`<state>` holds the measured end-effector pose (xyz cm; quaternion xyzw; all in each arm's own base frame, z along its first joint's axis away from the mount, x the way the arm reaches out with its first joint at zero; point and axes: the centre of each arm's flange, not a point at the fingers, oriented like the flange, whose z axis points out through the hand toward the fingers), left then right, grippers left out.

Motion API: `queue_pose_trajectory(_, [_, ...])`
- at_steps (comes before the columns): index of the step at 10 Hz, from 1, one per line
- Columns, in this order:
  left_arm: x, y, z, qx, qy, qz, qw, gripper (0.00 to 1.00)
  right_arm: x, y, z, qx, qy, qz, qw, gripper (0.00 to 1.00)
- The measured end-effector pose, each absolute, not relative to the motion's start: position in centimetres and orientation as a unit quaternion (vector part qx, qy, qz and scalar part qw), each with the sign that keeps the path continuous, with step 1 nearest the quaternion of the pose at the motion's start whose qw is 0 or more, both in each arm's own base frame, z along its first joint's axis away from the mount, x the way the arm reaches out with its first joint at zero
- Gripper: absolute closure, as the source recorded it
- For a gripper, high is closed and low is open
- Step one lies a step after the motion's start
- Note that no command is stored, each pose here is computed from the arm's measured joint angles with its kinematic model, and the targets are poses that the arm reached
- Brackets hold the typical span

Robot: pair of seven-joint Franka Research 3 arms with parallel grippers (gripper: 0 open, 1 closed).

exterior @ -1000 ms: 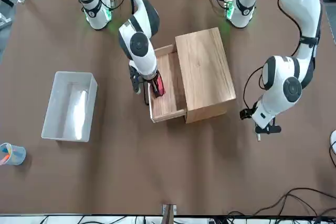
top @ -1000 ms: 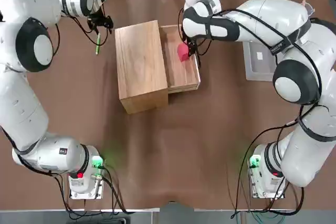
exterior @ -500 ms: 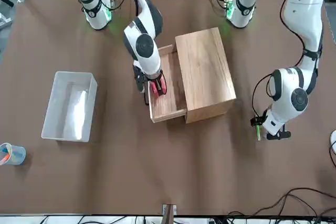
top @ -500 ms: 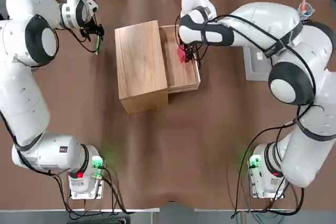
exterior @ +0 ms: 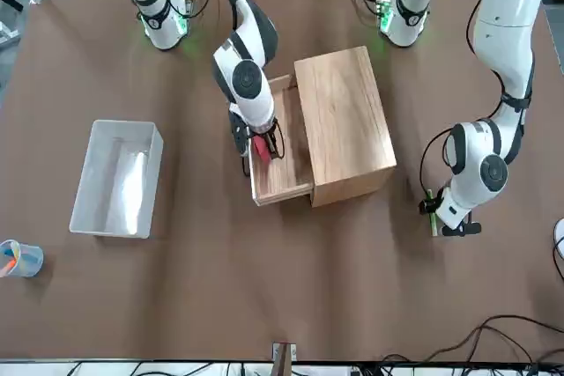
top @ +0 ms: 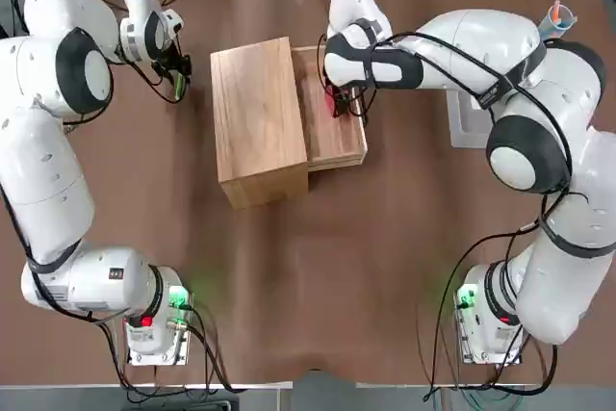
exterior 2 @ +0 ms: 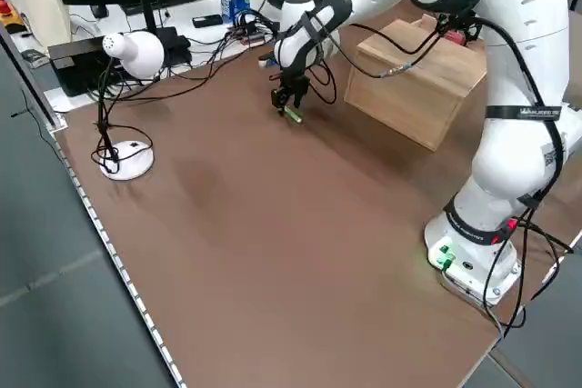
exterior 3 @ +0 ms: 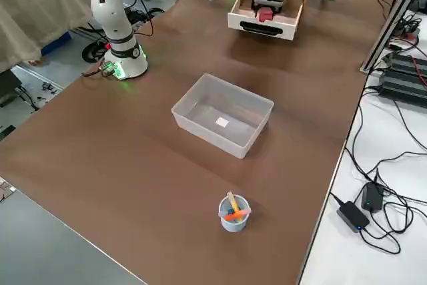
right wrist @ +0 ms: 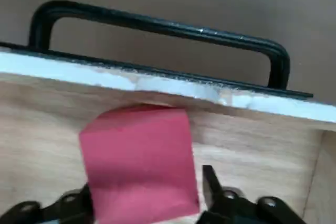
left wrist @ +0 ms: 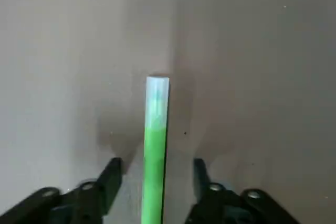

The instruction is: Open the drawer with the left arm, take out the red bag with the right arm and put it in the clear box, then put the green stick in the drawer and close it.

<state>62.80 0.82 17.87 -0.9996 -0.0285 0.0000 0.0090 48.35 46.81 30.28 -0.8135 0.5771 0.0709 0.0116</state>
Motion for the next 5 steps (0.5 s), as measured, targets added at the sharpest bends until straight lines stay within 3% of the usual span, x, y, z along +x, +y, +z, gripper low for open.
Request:
queue_pose_trajectory(1, [62.8, 0.9, 17.9, -1.0, -0.029, -0.001, 0.009, 0.62, 48.5, 46.8, 30.4, -0.814, 0.576, 0.071, 0.012, 0.4])
queue_pose_trajectory(2, [62.9, 0.9, 18.0, -1.0, -0.029, -0.001, 0.009, 0.75, 48.5, 46.8, 30.4, -0.814, 0.576, 0.071, 0.013, 0.4])
queue_pose_trajectory(3, [62.9, 0.9, 18.0, -1.0, -0.029, -0.002, 0.009, 0.82, 48.5, 46.8, 30.5, -0.815, 0.576, 0.07, 0.014, 0.41])
queue_pose_trajectory(5, [63.5, 0.8, 19.0, -0.999, -0.03, -0.012, 0.008, 0.82, 49.2, 46.8, 31.5, -0.815, 0.576, 0.067, 0.023, 0.41])
